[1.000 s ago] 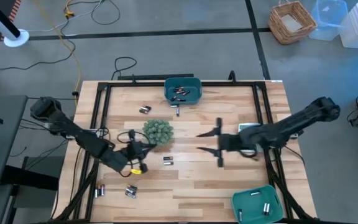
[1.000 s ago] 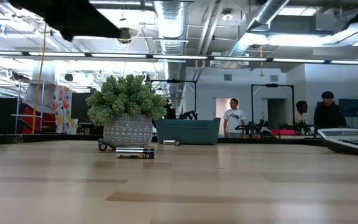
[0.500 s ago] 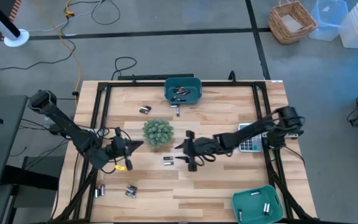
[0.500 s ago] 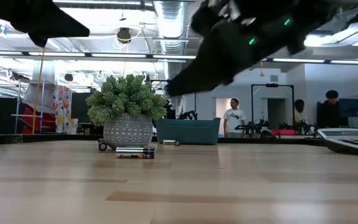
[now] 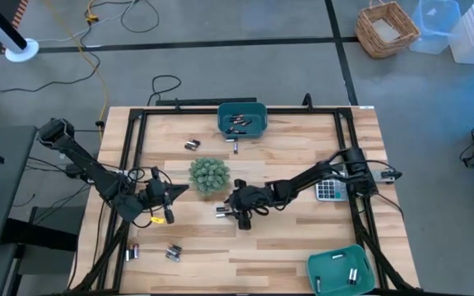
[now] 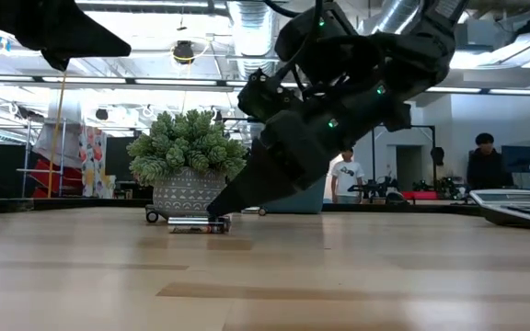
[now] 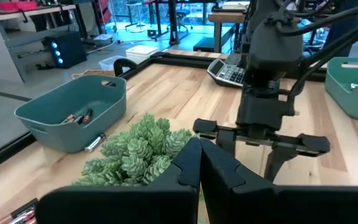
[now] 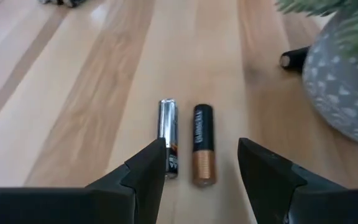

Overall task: Sort batteries
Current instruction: Put the black battery into the blue bin

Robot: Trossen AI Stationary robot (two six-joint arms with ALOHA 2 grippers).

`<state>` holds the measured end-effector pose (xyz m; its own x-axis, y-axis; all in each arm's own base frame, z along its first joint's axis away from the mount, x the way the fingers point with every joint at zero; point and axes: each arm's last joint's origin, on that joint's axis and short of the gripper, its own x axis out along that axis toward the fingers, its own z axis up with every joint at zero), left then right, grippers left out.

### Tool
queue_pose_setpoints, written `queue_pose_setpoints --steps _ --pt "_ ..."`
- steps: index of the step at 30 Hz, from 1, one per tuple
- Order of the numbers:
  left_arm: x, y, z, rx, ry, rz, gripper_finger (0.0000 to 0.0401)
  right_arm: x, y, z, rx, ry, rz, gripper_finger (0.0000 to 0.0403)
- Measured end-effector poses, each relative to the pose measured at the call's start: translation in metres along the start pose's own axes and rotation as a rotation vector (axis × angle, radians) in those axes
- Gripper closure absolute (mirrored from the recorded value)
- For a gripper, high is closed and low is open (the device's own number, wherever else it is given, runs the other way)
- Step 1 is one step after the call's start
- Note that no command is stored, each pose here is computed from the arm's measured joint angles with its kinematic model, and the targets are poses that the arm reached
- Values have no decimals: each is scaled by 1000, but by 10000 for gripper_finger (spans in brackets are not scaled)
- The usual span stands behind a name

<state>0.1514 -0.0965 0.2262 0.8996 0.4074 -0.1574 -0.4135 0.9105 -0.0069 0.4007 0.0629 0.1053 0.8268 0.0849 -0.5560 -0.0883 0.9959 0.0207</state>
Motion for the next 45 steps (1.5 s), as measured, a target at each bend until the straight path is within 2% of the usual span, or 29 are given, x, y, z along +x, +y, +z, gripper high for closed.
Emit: queue_pose_setpoints --steps 9,22,27,31,39,45 --pt "0 0 -1 2 3 1 401 1 -7 -2 14 23 3 192" --pt "0 0 0 -1 3 1 401 1 -10 -4 29 38 2 232" --pt "0 0 0 -4 2 1 401 10 -10 -11 28 45 -8 250" --pt "0 0 0 -5 2 1 401 11 -13 -10 29 43 -15 278" --pt "0 0 -1 0 5 2 401 10 -15 -11 10 59 -21 372" --pt "0 0 -1 2 6 2 401 7 -15 -8 -12 59 -20 376"
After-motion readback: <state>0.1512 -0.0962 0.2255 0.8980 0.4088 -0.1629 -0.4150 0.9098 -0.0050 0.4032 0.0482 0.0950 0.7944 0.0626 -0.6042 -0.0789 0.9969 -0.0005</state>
